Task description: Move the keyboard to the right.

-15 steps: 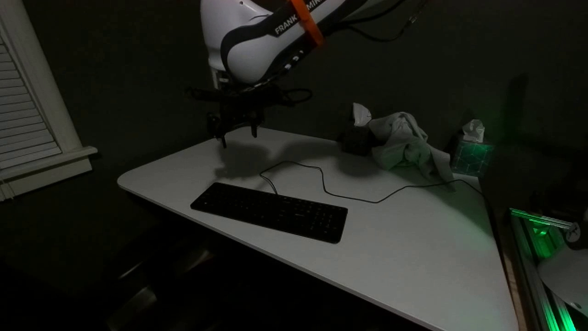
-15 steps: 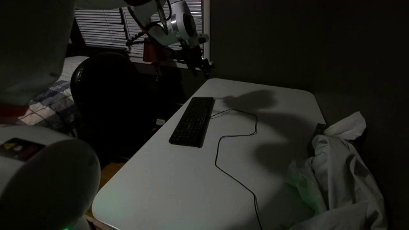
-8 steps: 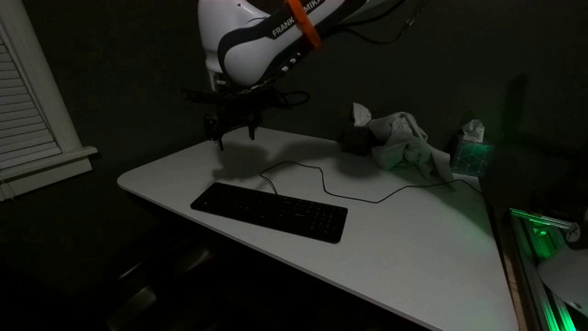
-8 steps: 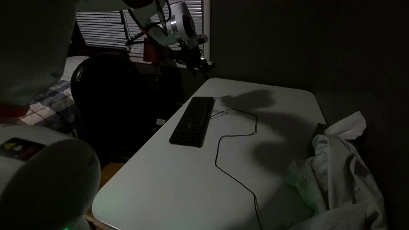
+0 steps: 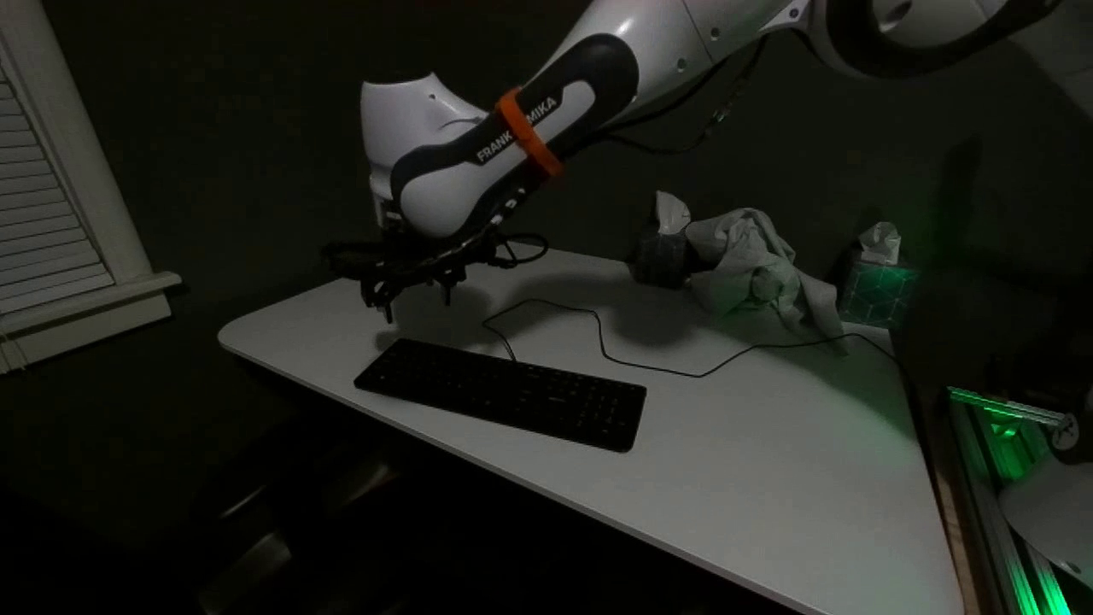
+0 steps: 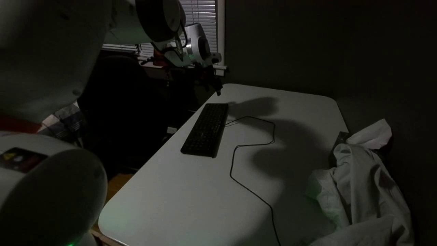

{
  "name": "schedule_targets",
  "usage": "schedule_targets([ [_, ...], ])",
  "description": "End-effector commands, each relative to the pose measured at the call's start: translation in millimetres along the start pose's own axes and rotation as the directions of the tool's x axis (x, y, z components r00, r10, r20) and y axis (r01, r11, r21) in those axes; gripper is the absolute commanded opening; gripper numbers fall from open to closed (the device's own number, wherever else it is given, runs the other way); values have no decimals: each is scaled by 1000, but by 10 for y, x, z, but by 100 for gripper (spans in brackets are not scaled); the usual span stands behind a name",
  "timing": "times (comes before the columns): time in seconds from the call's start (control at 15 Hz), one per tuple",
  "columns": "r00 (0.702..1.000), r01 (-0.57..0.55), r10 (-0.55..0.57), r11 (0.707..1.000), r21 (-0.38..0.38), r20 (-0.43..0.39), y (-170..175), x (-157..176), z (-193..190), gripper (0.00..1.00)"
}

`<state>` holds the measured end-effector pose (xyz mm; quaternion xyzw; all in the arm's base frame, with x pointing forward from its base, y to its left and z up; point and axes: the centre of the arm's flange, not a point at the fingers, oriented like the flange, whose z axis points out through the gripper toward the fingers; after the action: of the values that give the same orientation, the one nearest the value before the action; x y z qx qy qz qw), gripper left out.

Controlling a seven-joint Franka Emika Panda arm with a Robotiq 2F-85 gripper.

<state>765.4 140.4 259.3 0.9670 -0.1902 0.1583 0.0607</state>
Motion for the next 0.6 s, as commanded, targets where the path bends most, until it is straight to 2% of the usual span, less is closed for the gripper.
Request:
schedule_targets([
  [0.0, 996, -7, 11, 999, 46, -91, -185, 251, 479, 100],
  [0.2, 983, -3, 13, 998, 55, -184, -195, 307, 774, 100],
  [0.53, 962, -51, 56, 998, 27, -267, -176, 365, 1172, 100],
])
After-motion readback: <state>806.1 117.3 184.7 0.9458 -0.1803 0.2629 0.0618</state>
